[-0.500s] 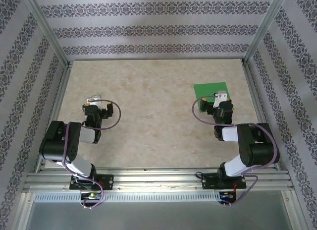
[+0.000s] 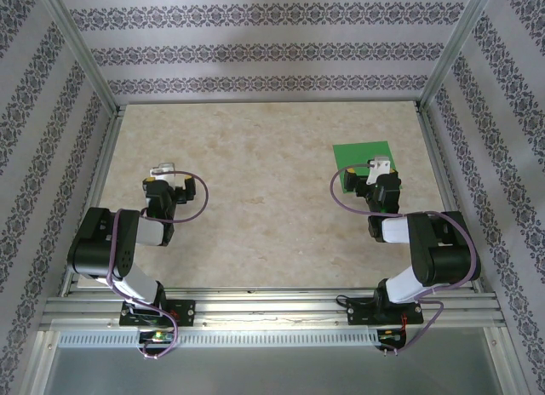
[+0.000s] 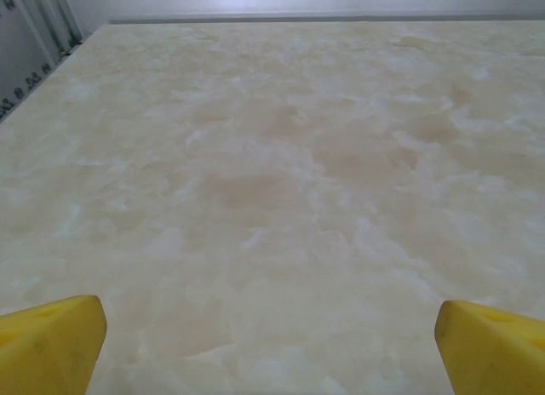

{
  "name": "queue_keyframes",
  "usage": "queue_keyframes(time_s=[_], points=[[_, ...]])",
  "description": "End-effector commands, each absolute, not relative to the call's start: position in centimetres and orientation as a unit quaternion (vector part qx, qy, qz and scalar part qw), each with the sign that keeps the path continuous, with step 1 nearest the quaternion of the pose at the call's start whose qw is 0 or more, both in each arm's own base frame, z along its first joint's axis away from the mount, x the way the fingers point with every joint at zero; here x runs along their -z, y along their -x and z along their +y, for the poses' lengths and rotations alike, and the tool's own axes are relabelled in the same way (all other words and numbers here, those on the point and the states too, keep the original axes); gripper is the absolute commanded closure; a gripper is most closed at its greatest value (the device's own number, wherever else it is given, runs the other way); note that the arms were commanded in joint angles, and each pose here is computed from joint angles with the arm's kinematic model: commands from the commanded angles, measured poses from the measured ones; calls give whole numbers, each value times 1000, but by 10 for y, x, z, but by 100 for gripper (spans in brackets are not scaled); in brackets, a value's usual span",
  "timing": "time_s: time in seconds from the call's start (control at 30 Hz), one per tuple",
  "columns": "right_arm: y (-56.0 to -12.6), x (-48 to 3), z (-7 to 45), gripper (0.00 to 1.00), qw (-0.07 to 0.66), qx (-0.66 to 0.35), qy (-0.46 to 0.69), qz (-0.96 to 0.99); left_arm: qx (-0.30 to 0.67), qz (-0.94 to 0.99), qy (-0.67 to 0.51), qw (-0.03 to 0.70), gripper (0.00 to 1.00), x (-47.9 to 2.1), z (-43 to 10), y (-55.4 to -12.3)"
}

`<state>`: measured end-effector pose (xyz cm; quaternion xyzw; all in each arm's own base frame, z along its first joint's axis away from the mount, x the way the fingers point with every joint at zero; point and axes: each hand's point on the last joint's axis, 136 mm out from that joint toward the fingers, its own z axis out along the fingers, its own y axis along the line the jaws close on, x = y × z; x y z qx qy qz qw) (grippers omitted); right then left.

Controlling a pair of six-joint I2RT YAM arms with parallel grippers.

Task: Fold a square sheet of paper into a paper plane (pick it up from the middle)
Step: Move the square sheet of paper to the center of the table.

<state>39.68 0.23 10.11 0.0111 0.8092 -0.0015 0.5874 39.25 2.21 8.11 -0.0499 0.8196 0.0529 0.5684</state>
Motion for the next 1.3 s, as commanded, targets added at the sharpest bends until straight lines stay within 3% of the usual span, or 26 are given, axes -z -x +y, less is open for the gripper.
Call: queue_keyframes(time_s=[0.0,0.53,1.0,1.13,1.27], points=[[-399,-107,1,2,598,-7,-15,801,-44,814,38,578,1,-88,19,-399],[-398,-110,7,2,601,-5,-2,800,-33,805,25,592,1,-92,13,-394],[-387,-150,-27,2,541,-11,-119,833,-21,800,123,587,1,-165,30,-377],[-388,-144,-30,2,476,-95,-184,854,14,806,158,571,1,-179,26,-374],[-398,-140,-30,2,408,-266,-259,834,73,837,154,520,1,-182,7,-371]])
